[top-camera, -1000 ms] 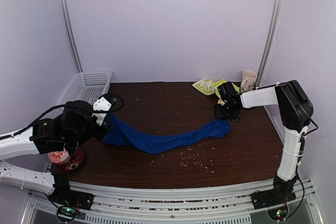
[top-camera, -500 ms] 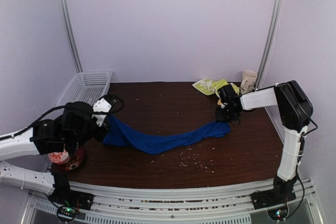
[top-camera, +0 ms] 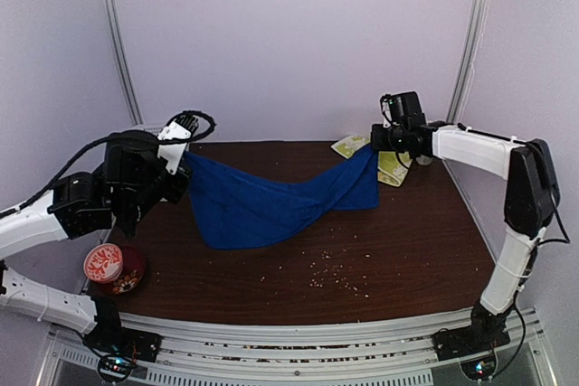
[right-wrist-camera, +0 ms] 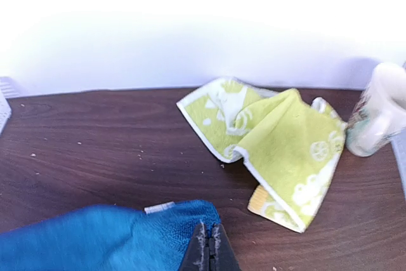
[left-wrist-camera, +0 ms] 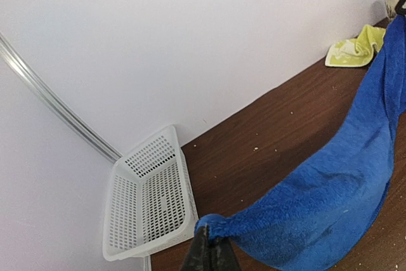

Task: Roll the towels
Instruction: Adjust the towel at the center of the board.

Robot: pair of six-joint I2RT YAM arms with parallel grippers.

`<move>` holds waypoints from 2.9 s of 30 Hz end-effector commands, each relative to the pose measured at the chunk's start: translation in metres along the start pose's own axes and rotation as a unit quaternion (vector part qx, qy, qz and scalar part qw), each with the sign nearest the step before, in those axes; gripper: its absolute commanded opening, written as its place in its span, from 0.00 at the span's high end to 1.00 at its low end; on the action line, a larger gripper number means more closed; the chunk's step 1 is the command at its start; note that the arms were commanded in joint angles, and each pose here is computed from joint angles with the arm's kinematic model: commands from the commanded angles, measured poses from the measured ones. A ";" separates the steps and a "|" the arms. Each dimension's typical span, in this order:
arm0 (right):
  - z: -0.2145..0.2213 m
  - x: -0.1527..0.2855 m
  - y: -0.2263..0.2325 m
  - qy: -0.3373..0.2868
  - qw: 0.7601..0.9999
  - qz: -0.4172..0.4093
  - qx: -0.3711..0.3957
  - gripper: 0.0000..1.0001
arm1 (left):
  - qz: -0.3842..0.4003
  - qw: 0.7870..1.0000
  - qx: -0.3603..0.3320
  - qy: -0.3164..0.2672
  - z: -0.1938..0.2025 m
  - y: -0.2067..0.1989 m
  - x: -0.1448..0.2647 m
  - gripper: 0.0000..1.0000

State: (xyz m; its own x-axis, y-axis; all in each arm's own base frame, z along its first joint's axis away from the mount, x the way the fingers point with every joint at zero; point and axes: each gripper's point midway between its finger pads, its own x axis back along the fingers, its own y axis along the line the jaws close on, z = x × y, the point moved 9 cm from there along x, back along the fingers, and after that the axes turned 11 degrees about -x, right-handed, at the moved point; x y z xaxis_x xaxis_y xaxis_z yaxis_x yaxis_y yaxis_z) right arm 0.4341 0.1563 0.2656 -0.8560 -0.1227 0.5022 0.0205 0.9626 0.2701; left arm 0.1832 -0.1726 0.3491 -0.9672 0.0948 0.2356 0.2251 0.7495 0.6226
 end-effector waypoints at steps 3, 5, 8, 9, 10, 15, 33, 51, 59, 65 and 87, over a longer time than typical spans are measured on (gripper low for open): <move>0.050 0.076 -0.022 0.023 0.999 -0.023 0.018 1.00 | -0.006 0.999 0.034 -0.015 0.008 0.025 0.021 1.00; 0.084 0.093 -0.033 0.060 0.998 -0.026 0.019 1.00 | 0.005 0.999 0.034 -0.013 0.019 0.024 0.025 1.00; 0.120 0.120 -0.040 0.091 0.995 -0.038 0.025 1.00 | 0.019 0.999 0.033 -0.010 0.031 0.023 0.030 1.00; 0.126 0.126 -0.044 0.096 0.995 -0.032 0.019 1.00 | 0.024 0.999 0.029 -0.010 0.034 0.022 0.031 1.00; 0.132 0.131 -0.045 0.106 0.994 -0.031 0.016 0.93 | 0.029 0.999 0.028 -0.012 0.036 0.022 0.032 1.00; 0.135 0.145 -0.045 0.128 0.991 -0.030 0.009 0.50 | 0.044 0.999 0.021 -0.017 0.037 0.018 0.032 1.00; 0.138 0.001 0.040 0.241 0.965 -0.061 0.085 0.37 | 0.075 0.997 -0.010 -0.023 0.047 -0.009 0.019 1.00; 0.204 -0.026 0.068 0.343 0.924 -0.100 0.139 0.38 | 0.065 0.998 -0.001 -0.025 0.053 -0.009 0.019 1.00; 0.221 -0.014 0.064 0.371 0.909 -0.127 0.145 0.44 | 0.063 0.998 -0.001 -0.025 0.054 -0.009 0.019 1.00; 0.218 -0.002 0.066 0.369 0.905 -0.152 0.147 0.44 | 0.061 0.998 -0.001 -0.024 0.055 -0.009 0.019 1.00; 0.051 0.035 0.049 0.022 0.992 0.045 0.115 1.00 | -0.005 1.000 0.026 0.011 -0.005 0.023 -0.011 1.00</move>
State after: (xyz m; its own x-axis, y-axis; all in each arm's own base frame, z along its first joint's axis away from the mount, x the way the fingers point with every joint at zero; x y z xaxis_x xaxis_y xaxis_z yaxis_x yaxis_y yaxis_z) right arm 0.3593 0.2518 0.1460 -0.5436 -0.1931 0.8168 -0.2522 0.9658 0.0606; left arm 0.1824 -0.1630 0.3147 -0.9303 0.1321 0.3422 0.3335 0.6932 0.6390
